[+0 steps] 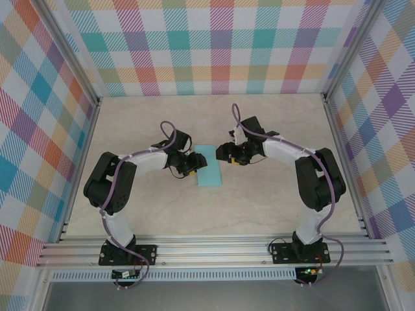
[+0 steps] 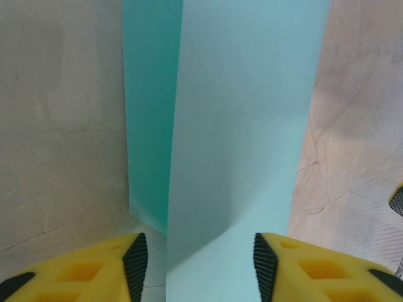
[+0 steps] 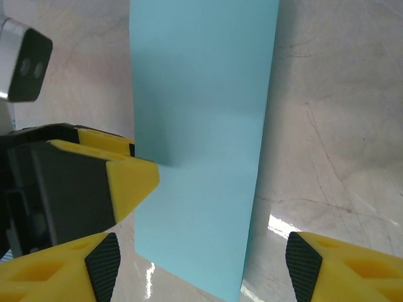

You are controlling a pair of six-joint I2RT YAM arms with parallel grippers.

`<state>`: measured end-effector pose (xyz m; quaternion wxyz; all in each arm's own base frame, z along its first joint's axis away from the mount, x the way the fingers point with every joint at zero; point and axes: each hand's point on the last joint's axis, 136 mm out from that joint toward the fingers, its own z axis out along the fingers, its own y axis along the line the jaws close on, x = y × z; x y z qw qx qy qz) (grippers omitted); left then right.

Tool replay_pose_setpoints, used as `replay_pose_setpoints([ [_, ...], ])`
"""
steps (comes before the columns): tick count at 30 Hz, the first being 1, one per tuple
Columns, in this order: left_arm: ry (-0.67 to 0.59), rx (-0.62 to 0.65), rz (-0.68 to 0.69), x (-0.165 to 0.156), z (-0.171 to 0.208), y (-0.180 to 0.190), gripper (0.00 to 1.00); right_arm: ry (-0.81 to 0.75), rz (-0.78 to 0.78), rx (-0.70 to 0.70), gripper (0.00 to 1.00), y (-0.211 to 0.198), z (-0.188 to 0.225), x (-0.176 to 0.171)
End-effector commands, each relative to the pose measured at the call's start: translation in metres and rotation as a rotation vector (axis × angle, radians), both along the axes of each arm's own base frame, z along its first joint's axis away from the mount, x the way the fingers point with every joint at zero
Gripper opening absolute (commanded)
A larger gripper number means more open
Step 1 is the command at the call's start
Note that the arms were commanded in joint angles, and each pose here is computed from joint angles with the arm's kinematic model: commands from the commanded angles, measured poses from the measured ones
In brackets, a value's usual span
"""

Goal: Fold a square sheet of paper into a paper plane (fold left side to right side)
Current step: Third fold the triangle at the center of the table.

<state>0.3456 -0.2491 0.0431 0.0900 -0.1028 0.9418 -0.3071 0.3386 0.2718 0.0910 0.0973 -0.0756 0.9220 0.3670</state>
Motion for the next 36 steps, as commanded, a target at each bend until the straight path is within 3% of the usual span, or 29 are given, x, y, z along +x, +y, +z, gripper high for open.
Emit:
replay_pose_setpoints([
  [1, -0.005, -0.01, 0.01, 0.003, 0.001, 0.003, 0.43, -0.101, 0.032, 0.011, 0.72, -0.004, 0.014, -0.005],
  [10, -0.002, -0.002, 0.017, 0.001, 0.001, 0.005, 0.21, -0.354, 0.179, -0.11, 0.71, -0.003, 0.019, -0.043],
  [22, 0.02, -0.032, 0.008, -0.002, -0.001, 0.001, 0.09, -0.832, 0.506, -0.39, 0.75, 0.049, -0.004, -0.097],
  [31, 0.041, -0.059, 0.004, -0.003, -0.001, -0.002, 0.03, -0.925, 0.661, -0.51, 0.79, 0.075, -0.034, -0.102],
  [36, 0.051, -0.064, 0.002, -0.004, -0.003, -0.001, 0.02, -0.963, 0.663, -0.546, 0.79, 0.083, -0.04, -0.09],
])
